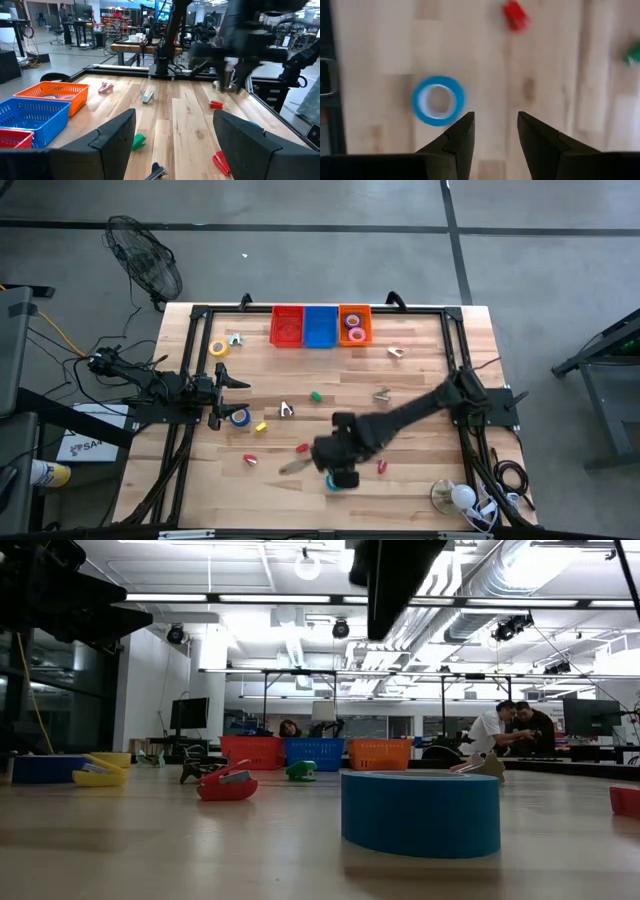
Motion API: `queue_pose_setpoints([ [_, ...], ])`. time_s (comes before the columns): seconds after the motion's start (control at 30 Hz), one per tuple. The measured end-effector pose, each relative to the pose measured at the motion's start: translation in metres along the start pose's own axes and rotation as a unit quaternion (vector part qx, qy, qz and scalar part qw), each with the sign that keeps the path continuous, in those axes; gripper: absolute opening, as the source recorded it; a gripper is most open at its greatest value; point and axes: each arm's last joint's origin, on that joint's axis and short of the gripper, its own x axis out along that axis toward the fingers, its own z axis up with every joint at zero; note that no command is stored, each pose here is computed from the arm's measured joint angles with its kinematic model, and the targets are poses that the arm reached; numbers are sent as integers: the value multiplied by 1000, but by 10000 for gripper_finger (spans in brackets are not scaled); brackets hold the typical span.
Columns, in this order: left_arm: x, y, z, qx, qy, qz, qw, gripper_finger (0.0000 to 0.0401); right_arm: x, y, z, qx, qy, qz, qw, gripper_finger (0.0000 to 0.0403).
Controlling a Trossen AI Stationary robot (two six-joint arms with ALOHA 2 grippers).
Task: Pick and place Stapler, Stapler remover, tape
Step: Put the light blue tape into the orange bin
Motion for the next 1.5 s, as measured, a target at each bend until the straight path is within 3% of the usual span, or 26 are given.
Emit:
queue_pose_setpoints([
  [0.13, 0, 0, 0, 0, 0, 0, 1000, 262, -3, 28, -3, -26, -52, -3, 998, 140],
  [0.27, 0, 0, 0, 0, 0, 0, 1000, 262, -4, 42, -5, -6, -82, -12, 997, 140],
  [0.57, 0, 0, -1, 2, 3, 0, 1000, 262, 34, 55, -6, -21, -51, 3, 998, 140],
  [0.77, 0, 0, -1, 2, 5, 0, 1000, 262, 64, 54, -6, -21, -15, 2, 1000, 140],
  [1.5, 0, 0, -1, 3, 6, 0, 1000, 262, 79, 40, -15, -17, 30, -19, 999, 140],
])
